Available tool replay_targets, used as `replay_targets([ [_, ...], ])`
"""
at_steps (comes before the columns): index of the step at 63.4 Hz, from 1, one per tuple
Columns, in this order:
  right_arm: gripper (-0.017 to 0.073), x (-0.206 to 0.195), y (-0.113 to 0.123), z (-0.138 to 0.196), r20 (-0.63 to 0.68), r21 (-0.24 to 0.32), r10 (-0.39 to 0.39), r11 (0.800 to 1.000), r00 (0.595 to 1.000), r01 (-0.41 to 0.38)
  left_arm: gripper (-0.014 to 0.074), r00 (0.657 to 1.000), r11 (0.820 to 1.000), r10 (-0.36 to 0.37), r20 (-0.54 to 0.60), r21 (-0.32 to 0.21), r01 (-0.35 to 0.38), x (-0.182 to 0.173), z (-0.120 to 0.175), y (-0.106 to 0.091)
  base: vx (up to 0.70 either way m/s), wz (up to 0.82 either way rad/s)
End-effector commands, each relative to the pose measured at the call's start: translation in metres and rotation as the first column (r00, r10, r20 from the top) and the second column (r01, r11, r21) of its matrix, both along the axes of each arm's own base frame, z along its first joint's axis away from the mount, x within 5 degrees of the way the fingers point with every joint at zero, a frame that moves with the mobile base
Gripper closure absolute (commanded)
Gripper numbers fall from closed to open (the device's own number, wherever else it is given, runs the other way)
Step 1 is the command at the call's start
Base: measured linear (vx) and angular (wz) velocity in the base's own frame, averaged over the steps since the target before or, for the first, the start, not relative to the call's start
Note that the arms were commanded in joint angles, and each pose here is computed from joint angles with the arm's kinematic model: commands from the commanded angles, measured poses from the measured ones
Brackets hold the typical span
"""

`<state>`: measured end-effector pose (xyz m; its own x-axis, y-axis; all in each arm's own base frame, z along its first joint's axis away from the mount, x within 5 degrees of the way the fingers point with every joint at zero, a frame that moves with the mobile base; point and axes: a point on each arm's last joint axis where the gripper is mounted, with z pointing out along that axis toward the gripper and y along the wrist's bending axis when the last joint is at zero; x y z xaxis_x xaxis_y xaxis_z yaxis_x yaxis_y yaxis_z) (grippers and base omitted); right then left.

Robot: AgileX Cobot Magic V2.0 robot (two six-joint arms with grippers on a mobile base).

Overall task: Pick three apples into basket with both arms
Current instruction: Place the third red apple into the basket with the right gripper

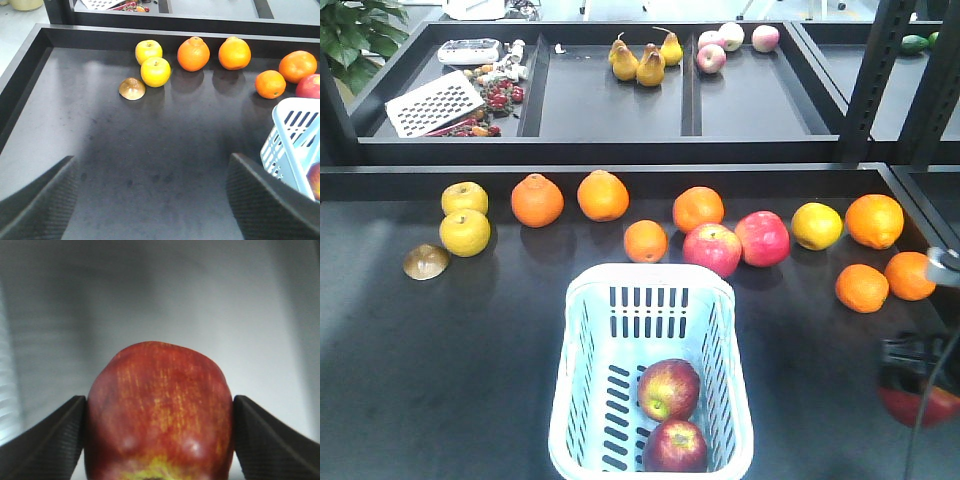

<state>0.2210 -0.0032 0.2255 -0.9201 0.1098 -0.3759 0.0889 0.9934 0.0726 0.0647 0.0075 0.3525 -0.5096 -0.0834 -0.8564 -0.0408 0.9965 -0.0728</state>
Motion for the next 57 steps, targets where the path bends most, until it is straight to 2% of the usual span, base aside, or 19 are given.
replay_targets([
  [1,0.0326,-0.010,0.029,0.032,0.150,0.039,0.099,0.994,0.984,-0.106,0.0018,0.998,1.000,-0.007,0.070,0.000,0.007,0.003,0.010,-0.001,0.00,0.00],
  [5,0.0325,-0.017,0.048,0.042,0.211,0.084,0.154,0.981,0.965,-0.175,0.0018,0.998,1.000,-0.007,0.070,0.000,0.007,0.003,0.010,-0.001,0.00,0.00],
  [10,0.0322,-0.024,0.075,0.051,0.290,0.131,0.229,0.952,0.929,-0.276,0.0018,0.998,1.000,-0.007,0.070,0.000,0.007,0.003,0.010,-0.001,0.00,0.00],
  [19,0.0316,-0.030,0.117,0.054,0.392,0.160,0.340,0.890,0.855,-0.428,0.0018,0.998,1.000,-0.007,0.070,0.000,0.007,0.003,0.010,-0.001,0.00,0.00],
  [26,0.0308,-0.028,0.143,0.048,0.434,0.175,0.380,0.854,0.817,-0.491,0.0018,0.998,1.000,-0.007,0.070,0.000,0.007,0.003,0.010,-0.001,0.00,0.00],
  [32,0.0274,-0.022,0.159,0.037,0.441,0.171,0.401,0.841,0.803,-0.514,0.0018,0.998,1.000,-0.007,0.070,0.000,0.007,0.003,0.010,-0.001,0.00,0.00],
  [37,0.0212,-0.015,0.170,0.028,0.418,0.165,0.423,0.835,0.804,-0.525,0.0018,0.998,1.000,-0.007,0.070,0.000,0.007,0.003,0.010,-0.001,0.00,0.00],
  [52,-0.0080,0.000,0.194,0.020,0.383,0.161,0.463,0.819,0.800,-0.551,0.0018,0.998,1.000,-0.007,0.070,0.000,0.007,0.003,0.010,-0.001,0.00,0.00],
  [57,-0.0138,0.000,0.194,0.020,0.384,0.162,0.462,0.819,0.799,-0.551,0.0018,0.998,1.000,-0.007,0.070,0.000,0.007,0.003,0.010,-0.001,0.00,0.00],
])
